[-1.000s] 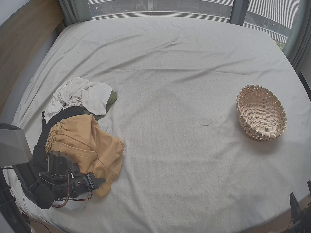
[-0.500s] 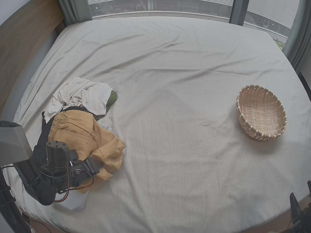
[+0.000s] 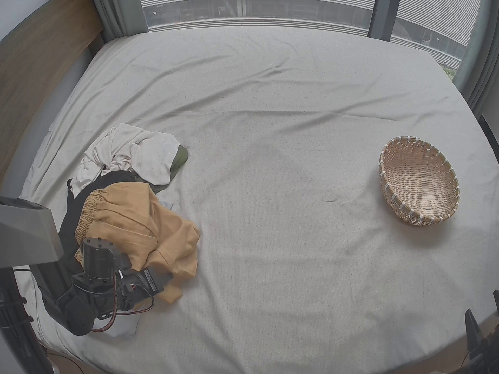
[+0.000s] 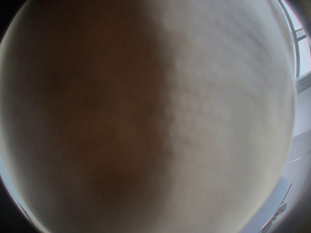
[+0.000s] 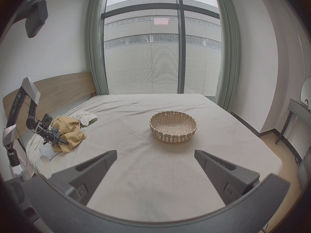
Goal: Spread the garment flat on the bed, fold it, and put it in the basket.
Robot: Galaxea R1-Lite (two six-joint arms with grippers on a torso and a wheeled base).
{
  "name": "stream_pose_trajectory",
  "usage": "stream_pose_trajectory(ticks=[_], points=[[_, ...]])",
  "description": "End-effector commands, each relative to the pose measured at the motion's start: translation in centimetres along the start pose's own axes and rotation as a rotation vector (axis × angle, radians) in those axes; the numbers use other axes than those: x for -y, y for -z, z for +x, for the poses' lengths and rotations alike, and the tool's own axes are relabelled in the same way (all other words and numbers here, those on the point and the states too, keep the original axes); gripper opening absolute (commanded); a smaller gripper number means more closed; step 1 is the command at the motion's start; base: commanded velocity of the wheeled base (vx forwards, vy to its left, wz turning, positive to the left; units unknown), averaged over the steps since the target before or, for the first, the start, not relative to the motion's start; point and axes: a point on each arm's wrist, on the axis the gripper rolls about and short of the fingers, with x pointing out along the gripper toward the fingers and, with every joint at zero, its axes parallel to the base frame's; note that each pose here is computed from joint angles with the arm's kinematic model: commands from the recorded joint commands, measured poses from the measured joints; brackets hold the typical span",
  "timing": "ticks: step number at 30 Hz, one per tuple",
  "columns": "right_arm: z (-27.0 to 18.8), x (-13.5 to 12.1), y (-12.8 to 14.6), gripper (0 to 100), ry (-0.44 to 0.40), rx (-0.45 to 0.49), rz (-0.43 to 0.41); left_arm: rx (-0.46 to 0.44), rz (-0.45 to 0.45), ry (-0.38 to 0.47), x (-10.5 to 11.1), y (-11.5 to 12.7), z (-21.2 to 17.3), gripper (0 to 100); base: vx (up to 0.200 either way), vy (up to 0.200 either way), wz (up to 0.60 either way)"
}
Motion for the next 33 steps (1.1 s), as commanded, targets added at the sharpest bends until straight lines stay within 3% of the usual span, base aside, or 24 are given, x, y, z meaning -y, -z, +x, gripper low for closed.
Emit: stream_pose_trajectory(ticks=[1, 9, 17, 18, 25, 33], points=[[0.0, 0.0, 0.5, 100, 0.000, -0.006, 0.000, -0.005, 0.001, -0.045, -0.6, 0.5, -0.2, 100, 0.000, 0.000, 0.00], [0.0, 0.0, 0.5, 100, 0.000, -0.006, 0.000, 0.011, 0.028, -0.114, -1.6, 0.5, 0.5, 100, 0.000, 0.000, 0.00], [0.0, 0.0, 0.5, 100, 0.000, -0.006, 0.000, 0.108, 0.041, -0.079, -1.4, -0.3, 2.2, 100, 0.000, 0.000, 0.00], [0.0, 0.0, 0.5, 100, 0.000, -0.006, 0.000, 0.120, 0.042, -0.073, -1.4, -0.4, 2.3, 0, 0.000, 0.000, 0.00], [0.0, 0.0, 0.5, 100, 0.000, -0.006, 0.000, 0.171, 0.055, -0.020, -0.7, -0.4, 2.2, 0, 0.000, 0.000, 0.00], [0.0, 0.0, 0.5, 100, 0.000, -0.006, 0.000, 0.228, 0.053, 0.134, 2.4, -0.2, 2.2, 0, 0.000, 0.000, 0.00]])
